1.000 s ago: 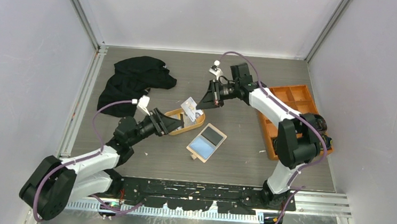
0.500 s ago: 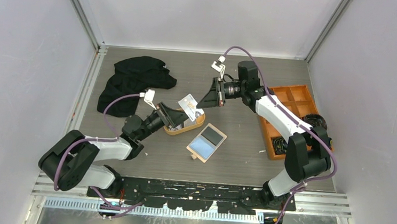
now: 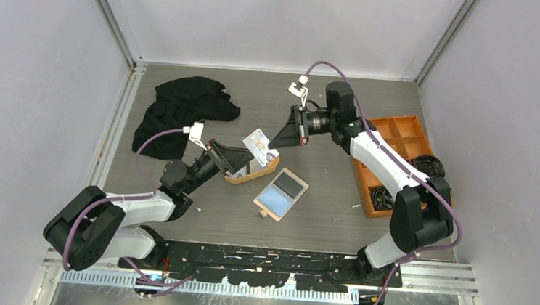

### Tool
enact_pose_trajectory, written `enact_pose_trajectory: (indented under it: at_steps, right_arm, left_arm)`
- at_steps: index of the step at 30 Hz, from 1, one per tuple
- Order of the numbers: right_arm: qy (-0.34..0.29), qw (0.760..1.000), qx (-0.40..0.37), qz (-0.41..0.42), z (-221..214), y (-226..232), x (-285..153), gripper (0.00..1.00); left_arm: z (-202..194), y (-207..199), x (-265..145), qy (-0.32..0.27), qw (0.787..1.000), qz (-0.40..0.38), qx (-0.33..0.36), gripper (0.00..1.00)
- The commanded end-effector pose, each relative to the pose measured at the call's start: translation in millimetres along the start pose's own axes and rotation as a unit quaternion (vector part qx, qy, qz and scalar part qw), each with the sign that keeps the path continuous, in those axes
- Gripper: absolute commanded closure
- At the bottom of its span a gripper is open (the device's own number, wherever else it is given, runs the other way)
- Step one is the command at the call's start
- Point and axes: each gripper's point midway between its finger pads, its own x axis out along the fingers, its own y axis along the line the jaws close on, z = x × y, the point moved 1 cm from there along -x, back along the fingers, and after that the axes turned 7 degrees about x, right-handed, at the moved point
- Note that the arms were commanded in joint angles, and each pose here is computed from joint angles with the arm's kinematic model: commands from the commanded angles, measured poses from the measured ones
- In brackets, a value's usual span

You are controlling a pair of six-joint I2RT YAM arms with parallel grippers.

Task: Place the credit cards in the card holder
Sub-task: Pick up the credit card from the storage box.

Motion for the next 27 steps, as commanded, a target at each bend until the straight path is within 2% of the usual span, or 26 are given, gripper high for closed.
enact_pose_trajectory:
  at_steps: [1,9,14,21,27]
  right_arm:
    - [-0.031,0.998,-0.055,-0.008,14.9,19.3,-14.9,0.99]
    - [-0.049,0.997,-0.048,-0.036,18.8,3.8,-24.8,0.99]
    - [-0.047,0.997,-0.043,-0.038,16.7,-1.1,-22.5,0.99]
    - [-0.032,0.998,-0.04,-0.028,9.8,-1.3,-13.2,0.99]
    - [-0.019,0.999,-0.043,-0.017,4.4,1.0,-7.5,0.99]
  left_arm:
    - [10.7,-12.3,-7.4,-0.029,0.999,-0.015,0.025,0.52]
    - [5.5,-27.6,-16.5,-0.004,0.998,-0.042,0.042,0.4]
    - [8.2,-35.4,-9.6,-0.005,0.998,-0.054,0.044,0.38]
    - [9.3,-36.4,5.1,-0.016,0.997,-0.062,0.041,0.39]
    - [12.2,-30.5,13.2,-0.025,0.998,-0.053,0.038,0.5]
